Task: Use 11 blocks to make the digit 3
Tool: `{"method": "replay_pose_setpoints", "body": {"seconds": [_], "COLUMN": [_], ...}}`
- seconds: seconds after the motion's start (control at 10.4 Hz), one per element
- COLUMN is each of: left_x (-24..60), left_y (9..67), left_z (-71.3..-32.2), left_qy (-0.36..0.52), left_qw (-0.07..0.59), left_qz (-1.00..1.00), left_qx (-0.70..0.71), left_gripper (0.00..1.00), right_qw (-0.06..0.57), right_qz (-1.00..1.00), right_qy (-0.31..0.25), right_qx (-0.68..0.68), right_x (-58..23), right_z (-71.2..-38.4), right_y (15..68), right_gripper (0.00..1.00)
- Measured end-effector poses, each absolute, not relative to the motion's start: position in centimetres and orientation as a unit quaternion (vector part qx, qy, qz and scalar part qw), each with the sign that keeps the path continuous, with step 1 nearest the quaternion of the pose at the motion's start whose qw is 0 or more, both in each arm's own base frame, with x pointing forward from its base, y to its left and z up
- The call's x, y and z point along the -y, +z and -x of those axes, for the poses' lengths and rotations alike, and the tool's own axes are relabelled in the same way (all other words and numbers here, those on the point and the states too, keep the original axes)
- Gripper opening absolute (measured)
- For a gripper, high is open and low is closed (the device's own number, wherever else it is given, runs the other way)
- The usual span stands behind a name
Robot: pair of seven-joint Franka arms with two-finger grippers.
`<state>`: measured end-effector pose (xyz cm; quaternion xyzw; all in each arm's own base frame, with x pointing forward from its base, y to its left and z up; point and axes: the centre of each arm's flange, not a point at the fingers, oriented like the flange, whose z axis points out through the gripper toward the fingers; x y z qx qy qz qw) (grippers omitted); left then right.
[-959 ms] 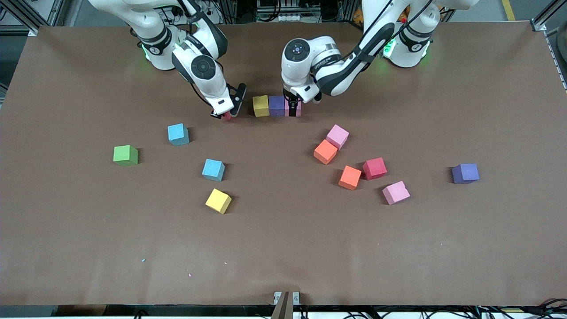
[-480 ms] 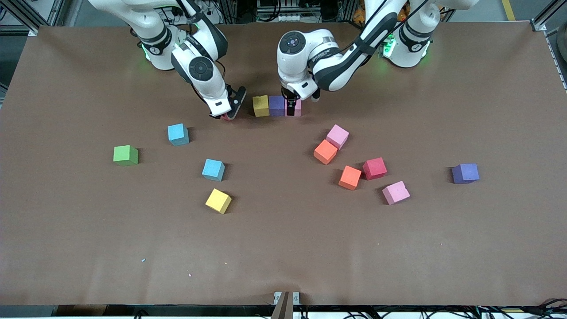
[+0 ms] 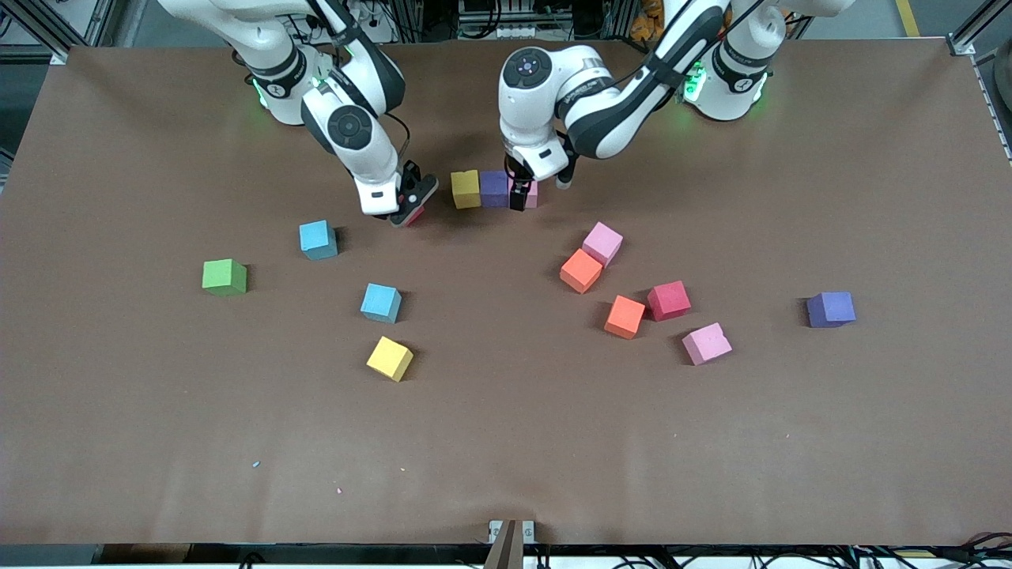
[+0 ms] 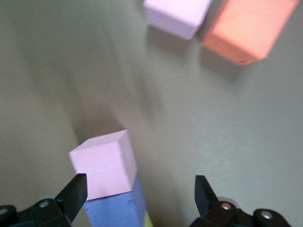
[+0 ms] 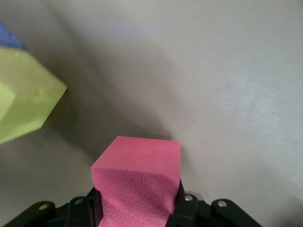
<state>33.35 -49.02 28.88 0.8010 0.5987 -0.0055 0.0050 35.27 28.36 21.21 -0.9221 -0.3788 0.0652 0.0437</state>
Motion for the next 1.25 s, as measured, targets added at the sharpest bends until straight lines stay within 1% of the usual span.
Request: {"method": "replay_pose_setpoints", "body": {"seconds": [0.38, 0.77, 0.96, 1.25], "left_x": [45.0, 39.0, 36.7, 34.6], "left_y": [31.1, 33.2, 32.4, 30.5], "left_z": [-40.4, -48.7, -52.0, -55.6], "left_qy": [0.009, 0.011, 0.005, 0.014], "left_qw": [-0.006, 0.0, 0.004, 0.0], "left_qz": [-0.847, -0.862, -0.865, -0.866], "left_qx": [-0.531, -0.507, -0.502, -0.5], "left_gripper": [1.0, 1.0, 1.0, 1.0], "right_qw": [0.057, 0.068, 0.077, 0.089], "right_qz": [0.958, 0.98, 0.987, 0.991], "right_qy": [0.04, 0.035, 0.034, 0.037], "right_qx": [0.277, 0.185, 0.14, 0.092], "right_x": [-29.7, -31.9, -33.4, -36.4], "right_z": [-38.0, -41.0, -41.9, -42.1], "right_y": [23.6, 26.9, 27.3, 27.5], "right_gripper": [0.56, 0.56, 0.56, 0.56]}}
